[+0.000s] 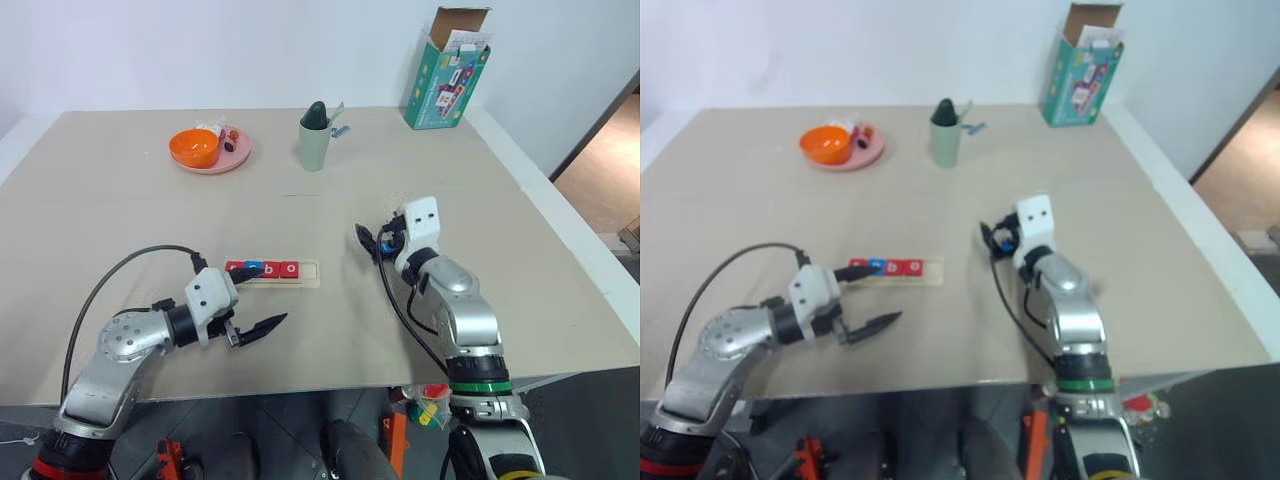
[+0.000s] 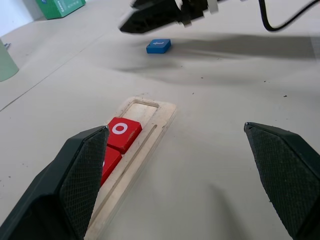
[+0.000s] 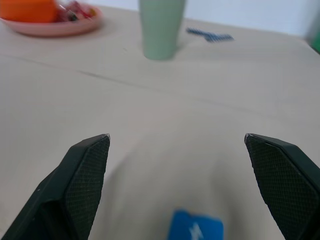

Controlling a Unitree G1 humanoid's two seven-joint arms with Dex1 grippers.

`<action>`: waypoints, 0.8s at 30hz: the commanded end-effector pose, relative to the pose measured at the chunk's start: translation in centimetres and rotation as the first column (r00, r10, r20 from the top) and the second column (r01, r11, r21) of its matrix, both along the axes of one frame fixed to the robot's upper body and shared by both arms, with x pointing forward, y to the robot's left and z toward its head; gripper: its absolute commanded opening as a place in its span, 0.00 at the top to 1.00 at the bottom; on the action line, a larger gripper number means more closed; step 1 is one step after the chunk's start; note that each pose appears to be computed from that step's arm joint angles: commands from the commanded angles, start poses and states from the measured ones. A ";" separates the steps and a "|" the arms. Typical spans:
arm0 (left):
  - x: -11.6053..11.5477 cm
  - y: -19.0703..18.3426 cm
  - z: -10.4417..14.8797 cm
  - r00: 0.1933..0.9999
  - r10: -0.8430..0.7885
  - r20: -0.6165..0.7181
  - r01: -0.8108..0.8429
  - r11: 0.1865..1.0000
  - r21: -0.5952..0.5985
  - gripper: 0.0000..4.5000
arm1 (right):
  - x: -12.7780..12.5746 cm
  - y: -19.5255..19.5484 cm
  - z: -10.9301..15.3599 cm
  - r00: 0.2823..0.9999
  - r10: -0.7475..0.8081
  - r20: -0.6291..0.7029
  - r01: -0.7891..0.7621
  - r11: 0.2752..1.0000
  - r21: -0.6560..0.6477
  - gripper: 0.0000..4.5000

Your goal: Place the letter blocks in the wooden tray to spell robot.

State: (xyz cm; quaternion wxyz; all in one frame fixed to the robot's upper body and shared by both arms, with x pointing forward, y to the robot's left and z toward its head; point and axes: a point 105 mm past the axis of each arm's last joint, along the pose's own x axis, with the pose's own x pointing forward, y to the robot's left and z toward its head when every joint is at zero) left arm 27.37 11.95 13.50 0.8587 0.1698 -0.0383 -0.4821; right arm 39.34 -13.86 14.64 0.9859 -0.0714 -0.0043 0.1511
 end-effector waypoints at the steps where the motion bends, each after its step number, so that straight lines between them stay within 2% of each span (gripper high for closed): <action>1: 0.0 -0.6 1.0 0.999 -0.031 0.031 0.031 0.999 -0.024 0.00 | 0.0 -0.5 0.4 0.998 -0.058 0.028 0.058 0.998 0.023 0.01; 5: 0.0 -0.8 1.4 0.999 -0.037 0.031 0.039 0.998 -0.040 0.00 | 0.3 -1.1 -0.8 0.995 -0.094 -0.017 0.094 0.995 0.039 0.01; 14: 0.0 -1.3 2.8 0.999 -0.038 -0.030 0.033 0.985 -0.167 0.00 | -0.1 -1.3 -3.2 0.985 -0.126 -0.118 0.132 0.990 0.048 0.01; 18: -0.1 -1.4 2.9 0.997 -0.048 -0.057 0.037 0.983 -0.182 0.00 | -0.3 -1.2 -3.5 0.983 -0.123 -0.133 0.132 0.989 0.061 0.25; 19: -0.1 -1.4 2.9 0.997 -0.050 -0.055 0.039 0.983 -0.178 0.00 | -0.4 -1.1 -3.6 0.983 -0.122 -0.136 0.131 0.989 0.065 0.25; 20: -0.1 -1.5 2.9 0.997 -0.051 -0.054 0.041 0.983 -0.177 0.00 | -0.4 -1.2 -3.7 0.983 -0.124 -0.138 0.133 0.989 0.062 0.41; 21: -0.1 -1.5 2.9 0.997 -0.052 -0.054 0.041 0.984 -0.175 0.00 | -0.5 -1.2 -3.9 0.982 -0.121 -0.144 0.131 0.989 0.065 0.45; 23: -0.1 -1.5 2.9 0.997 -0.051 -0.052 0.041 0.985 -0.170 0.00 | -0.5 -1.2 -4.0 0.981 -0.121 -0.154 0.133 0.989 0.072 0.63; 24: 0.0 -1.5 2.9 0.997 -0.050 -0.051 0.041 0.985 -0.168 0.00 | -0.6 -1.2 -4.2 0.980 -0.121 -0.160 0.133 0.988 0.072 0.69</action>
